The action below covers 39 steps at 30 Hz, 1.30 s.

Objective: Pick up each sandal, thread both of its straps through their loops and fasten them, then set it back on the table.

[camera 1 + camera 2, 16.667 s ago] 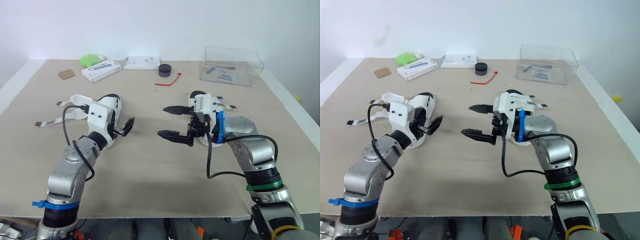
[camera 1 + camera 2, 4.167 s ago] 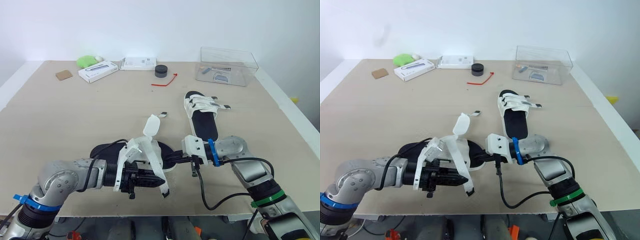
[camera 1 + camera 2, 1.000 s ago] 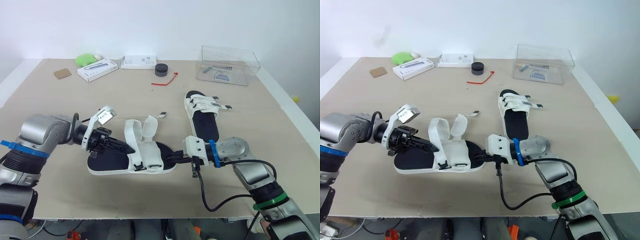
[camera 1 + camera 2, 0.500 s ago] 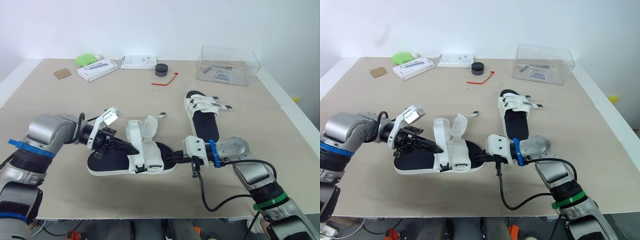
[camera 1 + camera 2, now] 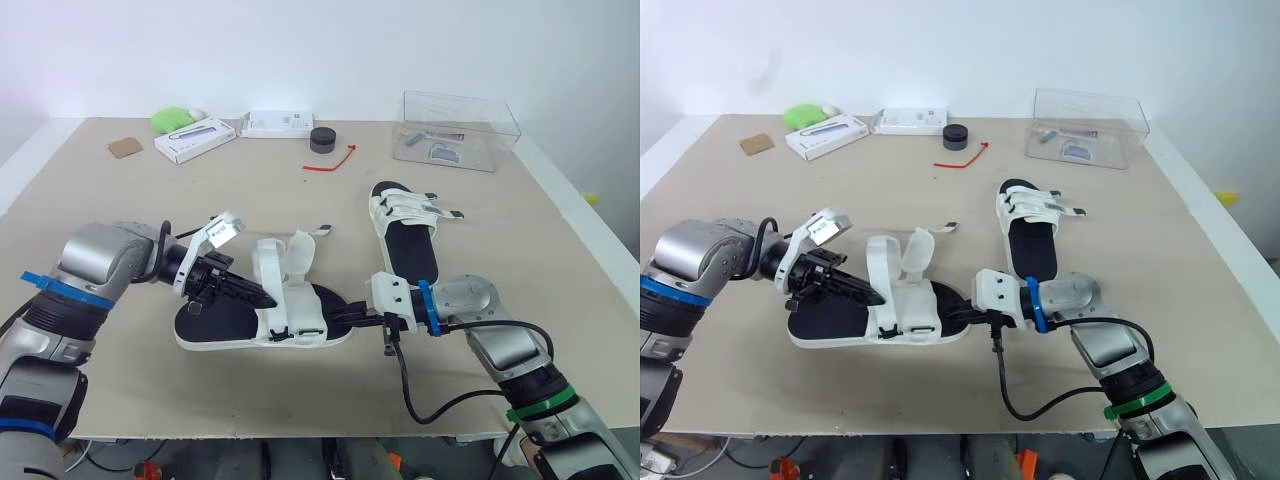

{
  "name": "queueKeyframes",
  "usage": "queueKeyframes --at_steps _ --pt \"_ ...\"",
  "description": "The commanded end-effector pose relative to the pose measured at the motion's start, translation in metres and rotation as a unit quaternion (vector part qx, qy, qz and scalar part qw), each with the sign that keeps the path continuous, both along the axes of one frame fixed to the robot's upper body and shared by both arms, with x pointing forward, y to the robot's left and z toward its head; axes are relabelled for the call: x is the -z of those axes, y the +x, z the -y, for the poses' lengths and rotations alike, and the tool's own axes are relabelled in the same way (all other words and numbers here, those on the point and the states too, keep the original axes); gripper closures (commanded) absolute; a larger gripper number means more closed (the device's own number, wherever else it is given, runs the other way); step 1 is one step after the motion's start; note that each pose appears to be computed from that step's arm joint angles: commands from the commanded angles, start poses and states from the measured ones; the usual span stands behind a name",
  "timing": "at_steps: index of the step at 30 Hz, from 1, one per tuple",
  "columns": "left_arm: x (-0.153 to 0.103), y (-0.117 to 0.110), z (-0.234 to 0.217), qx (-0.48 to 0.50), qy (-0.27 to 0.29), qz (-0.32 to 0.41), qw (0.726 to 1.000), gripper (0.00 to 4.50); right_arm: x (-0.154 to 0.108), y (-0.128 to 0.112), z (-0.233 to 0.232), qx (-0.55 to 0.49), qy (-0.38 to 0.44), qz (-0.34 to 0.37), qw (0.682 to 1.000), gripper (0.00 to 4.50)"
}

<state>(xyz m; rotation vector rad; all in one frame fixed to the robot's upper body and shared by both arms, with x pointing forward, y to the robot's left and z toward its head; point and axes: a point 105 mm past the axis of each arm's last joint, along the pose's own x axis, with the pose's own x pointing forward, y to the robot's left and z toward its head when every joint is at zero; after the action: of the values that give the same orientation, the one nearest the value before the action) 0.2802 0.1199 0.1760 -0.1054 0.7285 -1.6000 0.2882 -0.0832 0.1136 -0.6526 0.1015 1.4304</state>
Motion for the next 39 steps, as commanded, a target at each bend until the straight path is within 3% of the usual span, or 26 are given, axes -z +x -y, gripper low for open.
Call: queueKeyframes --at_steps 1,16,35,38,39 --pt "-0.004 -0.009 0.004 0.023 0.001 0.006 1.0 4.38 0.0 -0.001 0.003 0.0 -0.008 0.002 1.0 4.5" --pt "0.028 -0.02 0.007 0.001 0.015 0.006 1.0 4.38 0.0 0.001 0.002 -0.001 -0.008 0.003 1.0 4.5" --pt "0.018 -0.025 0.012 -0.004 0.029 0.005 1.0 4.38 0.001 0.0 0.002 -0.003 -0.01 0.0 1.0 4.5" --pt "0.017 -0.027 0.012 0.001 0.03 0.017 0.999 3.53 0.001 0.002 0.001 -0.004 -0.009 0.001 1.0 4.5" --pt "0.017 -0.026 0.012 0.0 0.028 0.023 0.999 3.02 0.001 0.002 0.001 -0.004 -0.009 0.001 1.0 4.5"
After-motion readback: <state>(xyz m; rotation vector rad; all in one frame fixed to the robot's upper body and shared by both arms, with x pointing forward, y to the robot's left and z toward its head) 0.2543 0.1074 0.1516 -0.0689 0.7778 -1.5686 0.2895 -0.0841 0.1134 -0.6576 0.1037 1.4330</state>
